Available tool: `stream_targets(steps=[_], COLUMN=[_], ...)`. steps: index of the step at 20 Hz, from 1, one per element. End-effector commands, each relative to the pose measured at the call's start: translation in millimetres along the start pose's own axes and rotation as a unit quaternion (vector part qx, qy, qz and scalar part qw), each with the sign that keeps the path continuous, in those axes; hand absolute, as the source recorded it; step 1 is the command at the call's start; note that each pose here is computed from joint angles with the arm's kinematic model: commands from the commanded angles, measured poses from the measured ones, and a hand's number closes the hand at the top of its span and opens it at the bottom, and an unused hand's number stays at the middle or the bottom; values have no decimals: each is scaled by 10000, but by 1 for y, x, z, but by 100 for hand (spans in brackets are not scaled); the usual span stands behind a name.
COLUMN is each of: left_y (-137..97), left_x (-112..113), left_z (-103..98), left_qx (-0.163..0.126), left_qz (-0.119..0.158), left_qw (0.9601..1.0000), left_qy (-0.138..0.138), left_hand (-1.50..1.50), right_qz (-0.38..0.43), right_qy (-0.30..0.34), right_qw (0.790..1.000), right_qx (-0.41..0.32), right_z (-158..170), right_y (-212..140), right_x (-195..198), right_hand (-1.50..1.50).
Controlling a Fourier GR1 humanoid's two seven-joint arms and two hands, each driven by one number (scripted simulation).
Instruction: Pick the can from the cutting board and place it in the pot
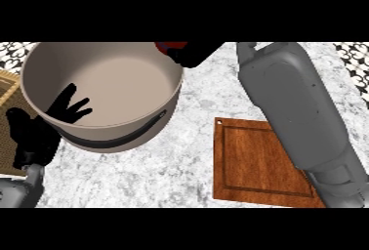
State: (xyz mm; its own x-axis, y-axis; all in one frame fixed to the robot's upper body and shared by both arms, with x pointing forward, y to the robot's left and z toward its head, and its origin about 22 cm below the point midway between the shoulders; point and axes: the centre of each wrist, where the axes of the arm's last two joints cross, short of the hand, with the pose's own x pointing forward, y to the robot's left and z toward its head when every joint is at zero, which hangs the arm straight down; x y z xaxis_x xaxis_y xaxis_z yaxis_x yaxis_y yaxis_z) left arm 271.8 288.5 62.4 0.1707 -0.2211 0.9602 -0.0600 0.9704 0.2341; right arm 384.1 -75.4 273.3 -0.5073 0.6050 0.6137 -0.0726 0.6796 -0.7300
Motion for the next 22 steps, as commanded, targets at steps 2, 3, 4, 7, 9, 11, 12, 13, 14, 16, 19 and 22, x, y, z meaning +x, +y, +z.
stream_targets(steps=[2, 3, 4, 7, 9, 11, 12, 13, 14, 16, 19, 22], left_y=[27, 37, 27, 24, 18, 14, 18, 17, 22, 17, 21, 9], left_x=[-32, -32, -26, -28, -31, -32, -28, -24, -20, -22, -17, -30], left_z=[-2, -5, -7, -2, -2, 2, -2, -5, -6, -8, -15, -8], left_qx=[730, 742, 765, 637, 570, 508, 479, 547, 538, 497, 435, 382], left_qz=[-838, -923, -819, -839, -819, -859, -886, -800, -851, -839, -808, -870], left_qw=[9898, 9892, 9896, 9905, 9916, 9920, 9918, 9923, 9924, 9922, 9931, 9928], left_qy=[895, 866, 898, 882, 823, 771, 793, 777, 713, 773, 724, 734], left_hand=[0, 0, 0, 0, 0, 0, 0, 0, 0, 0, 0, 0], right_qz=[73, 40, 30, 100, -419, -436, -444, -601, -688, -997, -1825, -2518], right_qy=[176, 183, 211, 316, 709, 954, 1035, 962, 996, 860, 919, 993], right_qw=[9984, 9979, 9971, 9938, 9900, 9860, 9832, 9836, 9822, 9844, 9757, 9625], right_qx=[524, 623, 736, 1064, 1143, 1294, 1437, 1399, 1436, 1171, 792, 194], right_z=[-18, -22, -25, -25, -30, -29, -33, -28, -27, -34, -30, -29], right_y=[32, 40, 52, 74, 71, 84, 84, 91, 94, 87, 87, 81], right_x=[12, 23, 40, 12, 10, -4, -1, -9, -13, -5, -18, -29], right_hand=[150, 150, 150, 150, 150, -150, -150, -150, -150, -150, -150, -150])
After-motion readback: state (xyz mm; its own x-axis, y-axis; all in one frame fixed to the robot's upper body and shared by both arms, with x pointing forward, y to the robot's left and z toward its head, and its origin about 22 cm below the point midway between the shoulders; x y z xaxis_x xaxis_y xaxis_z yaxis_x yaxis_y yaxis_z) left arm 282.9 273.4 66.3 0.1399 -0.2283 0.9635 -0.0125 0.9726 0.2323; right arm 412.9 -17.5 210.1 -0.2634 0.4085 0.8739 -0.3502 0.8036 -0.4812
